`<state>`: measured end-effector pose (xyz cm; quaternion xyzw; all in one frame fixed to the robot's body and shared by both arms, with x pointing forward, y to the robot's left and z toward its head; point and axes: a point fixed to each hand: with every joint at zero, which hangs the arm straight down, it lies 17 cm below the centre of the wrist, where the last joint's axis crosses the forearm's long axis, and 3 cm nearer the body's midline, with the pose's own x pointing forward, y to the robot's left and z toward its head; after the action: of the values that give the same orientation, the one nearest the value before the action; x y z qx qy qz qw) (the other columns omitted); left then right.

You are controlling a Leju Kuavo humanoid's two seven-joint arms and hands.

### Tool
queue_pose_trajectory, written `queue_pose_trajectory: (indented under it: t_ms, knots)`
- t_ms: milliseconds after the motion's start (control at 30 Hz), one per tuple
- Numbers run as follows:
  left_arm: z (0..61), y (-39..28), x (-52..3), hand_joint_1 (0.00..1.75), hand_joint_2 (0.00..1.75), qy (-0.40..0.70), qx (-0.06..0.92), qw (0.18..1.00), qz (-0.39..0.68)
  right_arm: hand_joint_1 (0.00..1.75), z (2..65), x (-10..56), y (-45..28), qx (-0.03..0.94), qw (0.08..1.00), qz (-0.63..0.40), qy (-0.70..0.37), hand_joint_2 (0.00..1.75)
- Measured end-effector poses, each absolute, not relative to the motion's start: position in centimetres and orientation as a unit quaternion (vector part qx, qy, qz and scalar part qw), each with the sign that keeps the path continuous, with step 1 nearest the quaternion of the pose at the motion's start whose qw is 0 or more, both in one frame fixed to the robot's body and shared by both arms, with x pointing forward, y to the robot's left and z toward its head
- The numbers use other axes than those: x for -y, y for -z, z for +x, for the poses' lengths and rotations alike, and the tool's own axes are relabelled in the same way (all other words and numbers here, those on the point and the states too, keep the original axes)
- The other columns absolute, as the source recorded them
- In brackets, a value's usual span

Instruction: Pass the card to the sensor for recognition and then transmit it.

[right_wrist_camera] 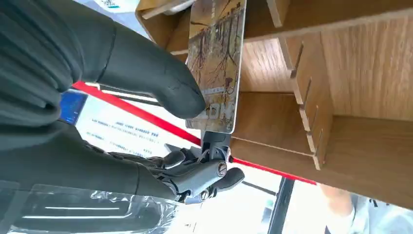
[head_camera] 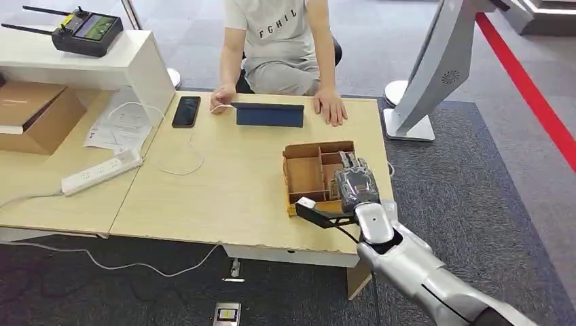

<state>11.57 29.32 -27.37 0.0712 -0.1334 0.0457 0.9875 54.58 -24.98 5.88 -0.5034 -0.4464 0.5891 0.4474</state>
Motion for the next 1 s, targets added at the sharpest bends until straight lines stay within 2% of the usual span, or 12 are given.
queue_pose_trajectory:
  t_ms: [1000]
  knots:
    - [11.6,27.4,-29.3,0.0,0.0,-0.042,0.135,0.987,0.072,1.75,56.3,25.4,-10.6,0.501,0.435,-0.528,-0.53,1.75]
